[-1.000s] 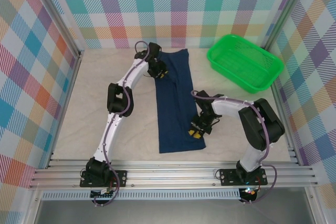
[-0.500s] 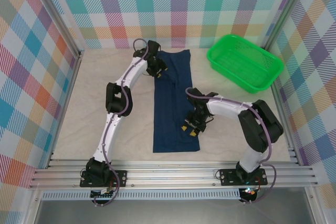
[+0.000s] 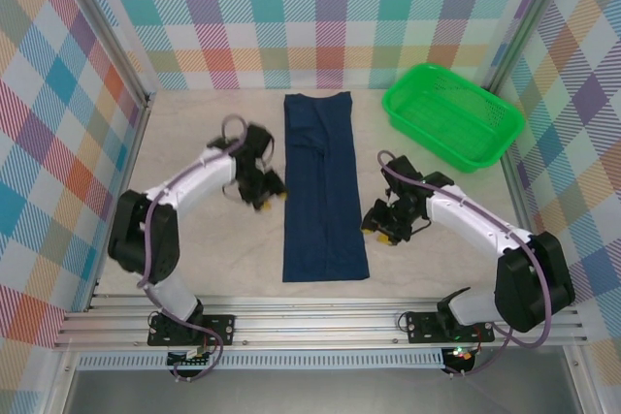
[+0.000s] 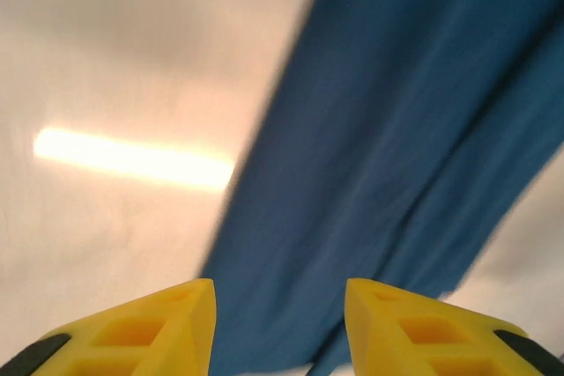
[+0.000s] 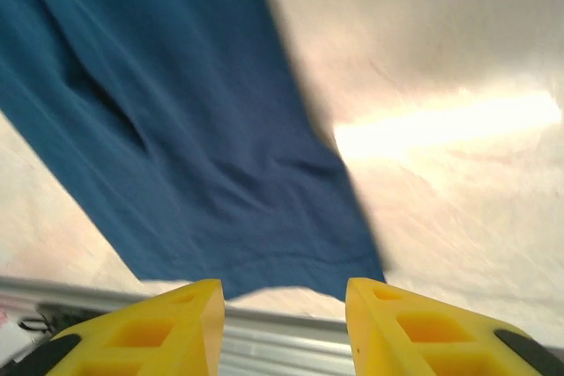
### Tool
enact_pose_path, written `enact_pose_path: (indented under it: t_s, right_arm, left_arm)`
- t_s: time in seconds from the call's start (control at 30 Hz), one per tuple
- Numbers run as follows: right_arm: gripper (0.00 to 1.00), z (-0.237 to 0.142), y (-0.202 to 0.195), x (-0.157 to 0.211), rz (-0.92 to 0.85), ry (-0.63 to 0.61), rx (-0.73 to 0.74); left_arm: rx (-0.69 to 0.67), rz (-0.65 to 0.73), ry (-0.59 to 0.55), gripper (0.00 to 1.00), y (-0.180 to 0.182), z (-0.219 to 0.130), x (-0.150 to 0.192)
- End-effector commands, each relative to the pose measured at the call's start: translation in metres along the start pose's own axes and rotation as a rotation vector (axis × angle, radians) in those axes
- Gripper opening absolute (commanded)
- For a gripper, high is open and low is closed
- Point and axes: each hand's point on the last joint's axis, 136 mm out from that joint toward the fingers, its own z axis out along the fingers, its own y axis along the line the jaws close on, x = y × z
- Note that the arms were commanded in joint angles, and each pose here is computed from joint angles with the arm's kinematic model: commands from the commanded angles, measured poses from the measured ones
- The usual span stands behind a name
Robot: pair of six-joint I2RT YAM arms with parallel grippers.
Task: Fold and stack the t-shirts
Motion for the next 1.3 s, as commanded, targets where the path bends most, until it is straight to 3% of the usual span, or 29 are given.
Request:
enact_pose_path:
  t_s: [0.0, 0.13, 0.33, 0.43, 0.73, 1.27]
  right_arm:
    - [0.41, 0.014, -0.010, 0.034, -0.001, 0.178, -0.036]
    - [0.40, 0.033, -0.019, 0.045, 0.051, 0.250, -0.049]
    - [0.41, 0.044, -0.026, 0.046, 0.081, 0.257, -0.047]
    - [0.40, 0.045, -0.027, 0.046, 0.080, 0.255, -0.047]
    - [0.40, 0.050, -0.035, 0.048, 0.105, 0.254, -0.023]
    - [0.32, 0.077, -0.026, 0.051, 0.116, 0.292, 0.033]
  left_arm:
    - [0.071, 0.016, 0.183, 0.44, 0.008, 0.033, 0.077]
    - [0.051, -0.019, 0.185, 0.46, 0.023, 0.059, 0.109]
    - [-0.027, -0.014, 0.149, 0.43, 0.038, 0.068, 0.107]
    - [0.004, -0.004, 0.142, 0.39, 0.031, 0.074, 0.103]
    - [-0.012, 0.057, 0.133, 0.11, 0.019, 0.066, 0.100]
    - [-0.014, 0.068, 0.169, 0.05, 0.019, 0.064, 0.106]
